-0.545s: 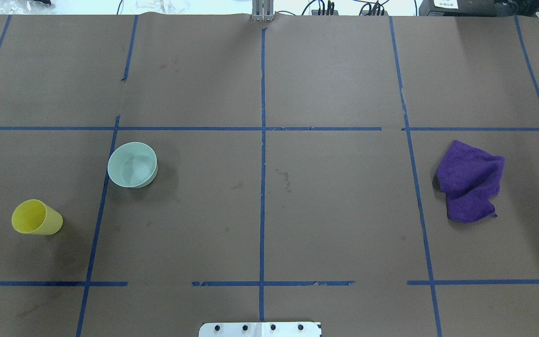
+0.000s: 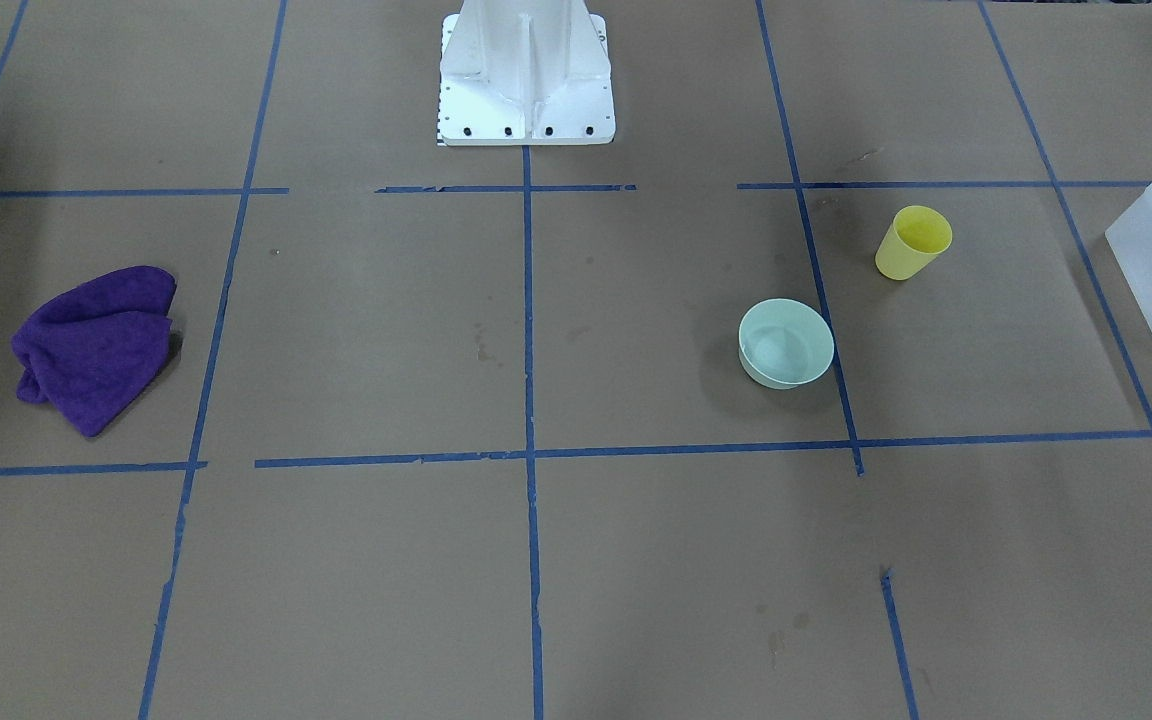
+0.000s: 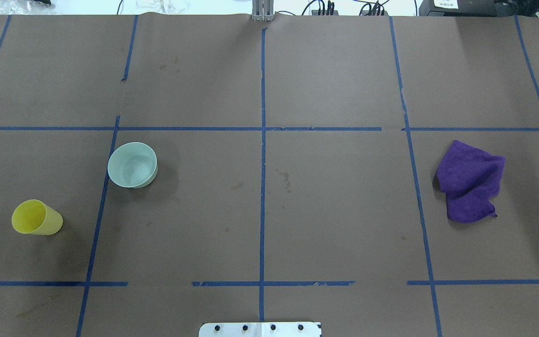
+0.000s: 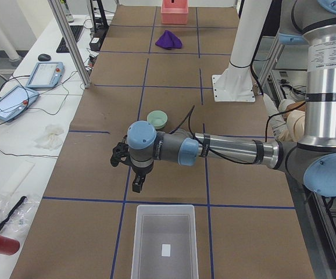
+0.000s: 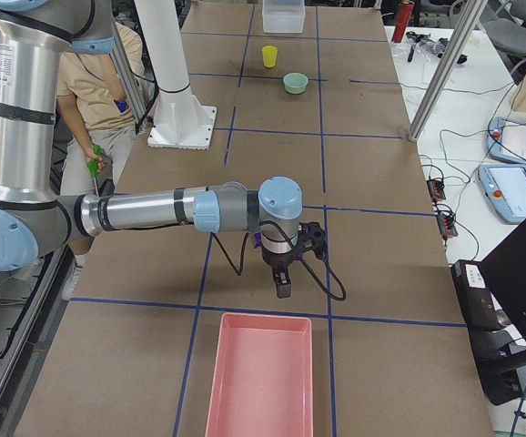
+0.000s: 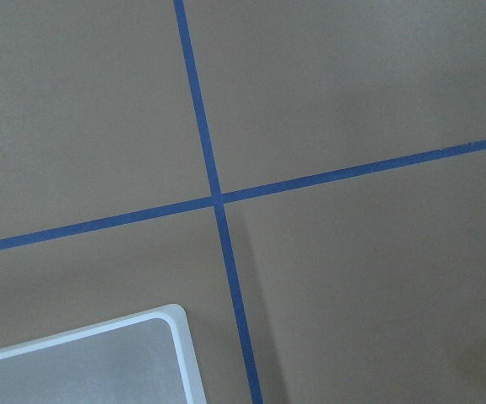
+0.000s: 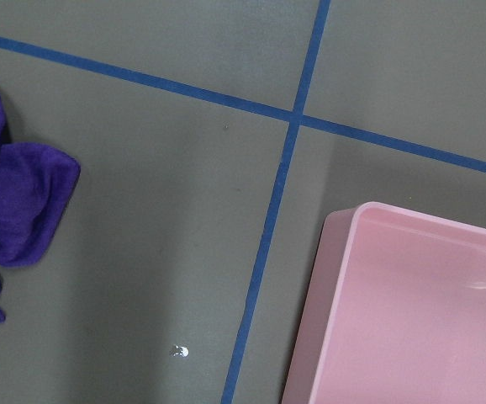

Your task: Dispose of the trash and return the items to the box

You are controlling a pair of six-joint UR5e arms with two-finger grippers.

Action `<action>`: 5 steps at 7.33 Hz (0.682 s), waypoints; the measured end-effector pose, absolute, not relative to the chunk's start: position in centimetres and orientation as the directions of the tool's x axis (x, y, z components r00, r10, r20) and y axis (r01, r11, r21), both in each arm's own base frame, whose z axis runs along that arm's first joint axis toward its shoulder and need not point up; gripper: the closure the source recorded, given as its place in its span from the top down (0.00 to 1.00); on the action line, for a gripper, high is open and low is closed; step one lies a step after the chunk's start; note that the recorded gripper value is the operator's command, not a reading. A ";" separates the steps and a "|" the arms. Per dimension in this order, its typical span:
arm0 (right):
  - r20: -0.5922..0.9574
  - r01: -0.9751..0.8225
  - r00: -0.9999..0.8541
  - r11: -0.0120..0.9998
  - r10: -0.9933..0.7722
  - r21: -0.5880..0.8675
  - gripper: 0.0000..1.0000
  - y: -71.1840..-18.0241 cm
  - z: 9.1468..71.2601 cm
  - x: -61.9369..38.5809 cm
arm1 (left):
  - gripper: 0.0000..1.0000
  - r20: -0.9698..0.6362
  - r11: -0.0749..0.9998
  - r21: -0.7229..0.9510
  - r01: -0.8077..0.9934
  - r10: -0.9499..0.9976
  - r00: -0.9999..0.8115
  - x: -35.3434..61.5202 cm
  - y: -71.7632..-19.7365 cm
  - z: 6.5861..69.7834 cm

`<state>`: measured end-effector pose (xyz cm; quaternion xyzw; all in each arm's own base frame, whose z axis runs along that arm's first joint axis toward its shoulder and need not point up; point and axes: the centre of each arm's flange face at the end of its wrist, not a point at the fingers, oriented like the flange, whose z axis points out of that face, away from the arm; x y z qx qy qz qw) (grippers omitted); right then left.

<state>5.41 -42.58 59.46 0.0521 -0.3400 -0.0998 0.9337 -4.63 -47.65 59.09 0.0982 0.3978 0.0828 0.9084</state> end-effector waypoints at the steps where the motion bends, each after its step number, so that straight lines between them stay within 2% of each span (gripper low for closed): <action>1: 0.625 0.149 0.749 0.975 -0.218 0.162 1.00 -42.6 59.5 5.4 | 1.00 -0.705 0.964 0.255 -0.074 0.238 0.668 -4.4 -47.6 58.7; 5: 0.632 0.155 0.741 0.973 -0.228 0.170 1.00 -43.1 59.0 4.8 | 1.00 -0.697 0.949 0.305 -0.078 0.278 0.661 -3.8 -46.9 58.2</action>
